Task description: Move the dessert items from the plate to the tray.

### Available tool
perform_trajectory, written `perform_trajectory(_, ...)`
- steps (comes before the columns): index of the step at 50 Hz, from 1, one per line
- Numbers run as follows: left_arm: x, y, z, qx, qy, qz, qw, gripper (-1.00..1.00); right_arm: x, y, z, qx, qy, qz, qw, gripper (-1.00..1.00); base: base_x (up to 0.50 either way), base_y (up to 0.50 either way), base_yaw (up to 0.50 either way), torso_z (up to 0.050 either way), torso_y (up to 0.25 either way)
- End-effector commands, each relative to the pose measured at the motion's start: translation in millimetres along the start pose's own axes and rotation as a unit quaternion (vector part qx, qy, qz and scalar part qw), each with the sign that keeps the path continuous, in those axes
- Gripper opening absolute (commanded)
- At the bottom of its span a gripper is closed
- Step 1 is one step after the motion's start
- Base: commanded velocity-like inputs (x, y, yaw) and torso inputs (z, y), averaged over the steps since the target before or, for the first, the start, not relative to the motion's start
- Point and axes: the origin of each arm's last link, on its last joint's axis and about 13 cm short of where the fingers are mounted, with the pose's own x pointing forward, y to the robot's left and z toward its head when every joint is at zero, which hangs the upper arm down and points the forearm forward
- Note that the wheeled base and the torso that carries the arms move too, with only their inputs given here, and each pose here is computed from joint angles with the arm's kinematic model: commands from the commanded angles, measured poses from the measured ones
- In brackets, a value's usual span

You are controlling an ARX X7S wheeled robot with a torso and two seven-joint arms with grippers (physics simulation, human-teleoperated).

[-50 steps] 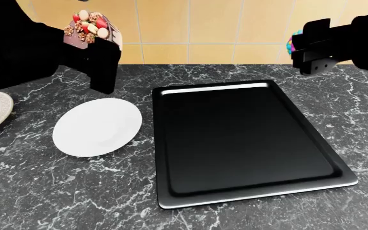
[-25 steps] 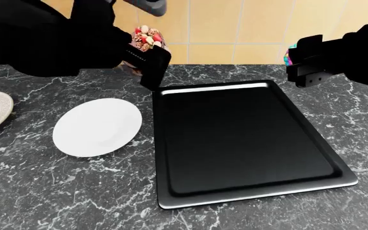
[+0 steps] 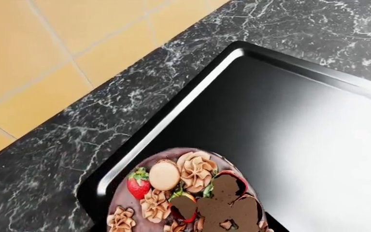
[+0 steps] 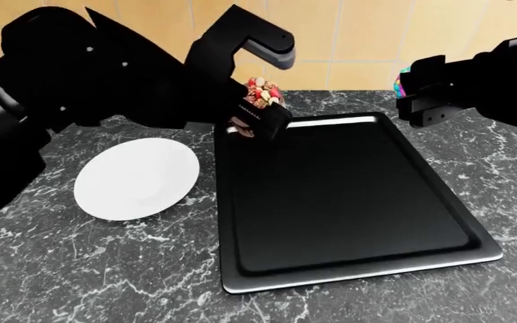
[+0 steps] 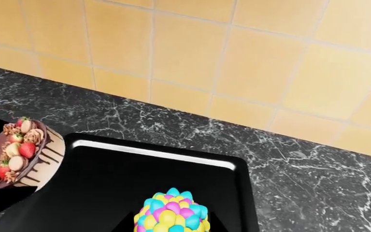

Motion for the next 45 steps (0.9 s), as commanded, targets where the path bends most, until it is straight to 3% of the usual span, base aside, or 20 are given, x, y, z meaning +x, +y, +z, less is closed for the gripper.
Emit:
perform_trajectory(1,24.9,-11.9,2.3,0.000,-0.005,-0.020,1.000,-1.00,0.2,0.0,-1.5,-0.002,-0.002,0.003,1.000,-1.00,0.00,0.00,0.00,0.000,0.000)
perform_trajectory(19,64.5,-26.0,-20.9,0.002,0.038,-0.015,0.999,-1.00,-1.4,-4.0,-8.0,-0.002,0.002,-0.005,1.000,-1.00,0.00,0.00,0.00,0.001,0.001)
perform_trajectory(43,76.0,-29.8,-28.7,-0.014,0.052,-0.032,0.998,-1.00,1.2,-5.3,-13.9,0.005,0.002,0.001,1.000,-1.00,0.00,0.00,0.00,0.000,0.001)
perform_trajectory(44,76.3,-30.0,-29.0,-0.014,0.053,-0.032,0.998,1.00,1.3,-5.2,-14.1,0.006,0.002,0.001,1.000,-1.00,0.00,0.00,0.00,0.000,0.000)
perform_trajectory(45,76.6,-30.1,-29.3,-0.014,0.054,-0.032,0.998,1.00,1.5,-5.2,-14.3,0.006,0.002,0.001,1.000,-1.00,0.00,0.00,0.00,0.000,0.000)
